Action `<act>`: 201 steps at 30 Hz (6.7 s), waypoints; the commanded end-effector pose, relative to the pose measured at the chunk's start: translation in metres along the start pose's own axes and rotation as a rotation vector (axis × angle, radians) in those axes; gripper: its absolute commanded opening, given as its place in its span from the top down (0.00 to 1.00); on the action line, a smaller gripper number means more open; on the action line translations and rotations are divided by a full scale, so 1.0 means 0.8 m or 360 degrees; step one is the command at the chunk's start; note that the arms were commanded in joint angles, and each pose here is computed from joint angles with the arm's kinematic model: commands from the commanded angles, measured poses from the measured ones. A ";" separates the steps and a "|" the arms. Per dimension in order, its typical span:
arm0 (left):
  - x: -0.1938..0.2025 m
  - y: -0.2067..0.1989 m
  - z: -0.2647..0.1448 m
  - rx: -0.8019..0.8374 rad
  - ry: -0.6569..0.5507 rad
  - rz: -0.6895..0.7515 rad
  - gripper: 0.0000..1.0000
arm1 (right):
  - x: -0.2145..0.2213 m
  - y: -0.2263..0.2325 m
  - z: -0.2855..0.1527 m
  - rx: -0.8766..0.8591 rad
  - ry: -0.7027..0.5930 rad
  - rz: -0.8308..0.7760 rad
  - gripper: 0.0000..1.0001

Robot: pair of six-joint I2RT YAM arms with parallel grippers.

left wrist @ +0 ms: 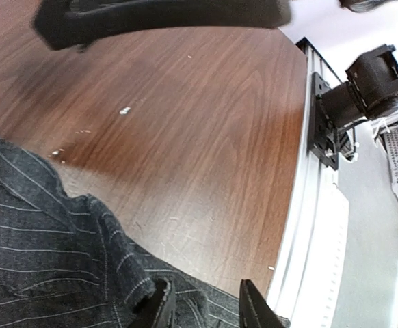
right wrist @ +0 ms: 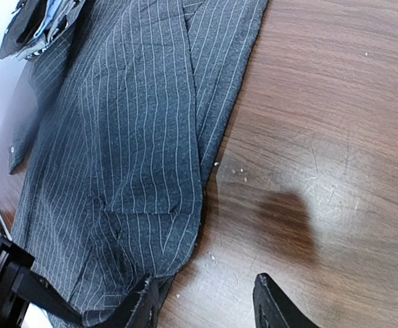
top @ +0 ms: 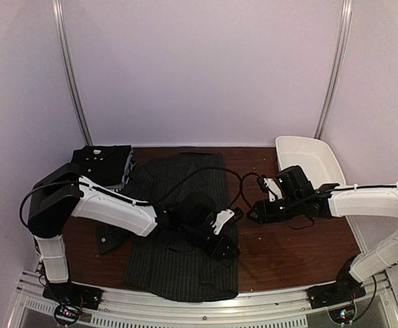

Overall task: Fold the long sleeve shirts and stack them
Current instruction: Fold the flattened shirt at the center of the board, then move the 1/3-folded shirt to the center of the board.

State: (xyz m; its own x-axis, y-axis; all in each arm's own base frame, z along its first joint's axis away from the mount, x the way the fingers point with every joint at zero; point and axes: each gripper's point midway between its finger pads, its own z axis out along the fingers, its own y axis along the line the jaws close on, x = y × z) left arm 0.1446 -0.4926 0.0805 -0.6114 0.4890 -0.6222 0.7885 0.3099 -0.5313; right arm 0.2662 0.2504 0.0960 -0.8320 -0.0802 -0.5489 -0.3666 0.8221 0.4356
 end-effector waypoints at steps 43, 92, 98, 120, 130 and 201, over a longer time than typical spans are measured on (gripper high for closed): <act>-0.034 0.245 -0.182 -0.0781 -0.0867 -0.0908 0.61 | 0.115 0.021 0.022 -0.0067 0.0316 -0.0006 0.48; -0.048 0.283 -0.193 -0.0837 -0.0834 -0.0898 1.00 | 0.143 0.127 0.016 -0.0419 0.0466 0.0049 1.00; -0.037 0.284 -0.189 -0.0853 -0.0769 -0.0913 0.93 | 0.156 0.132 0.021 -0.0376 0.0477 0.0046 1.00; -0.046 0.241 -0.249 -0.0930 -0.0764 -0.0775 0.68 | 0.089 0.132 -0.003 -0.0176 0.0164 -0.0021 0.63; -0.039 0.251 -0.284 -0.1059 -0.0739 -0.0755 0.65 | -0.076 0.116 0.053 -0.0045 -0.0148 -0.0168 0.61; 0.145 0.116 -0.121 -0.1005 0.0120 -0.0859 0.70 | -0.236 -0.246 0.175 0.0783 -0.0030 -0.0109 1.00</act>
State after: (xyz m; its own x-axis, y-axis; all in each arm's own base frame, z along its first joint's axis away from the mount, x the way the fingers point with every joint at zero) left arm 0.1684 -0.3234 0.0219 -0.9115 0.1757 -0.3718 0.3104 0.8870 -0.3419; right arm 0.5610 0.2252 0.0274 -0.7598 -0.1155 -0.6398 -0.2293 0.9685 0.0974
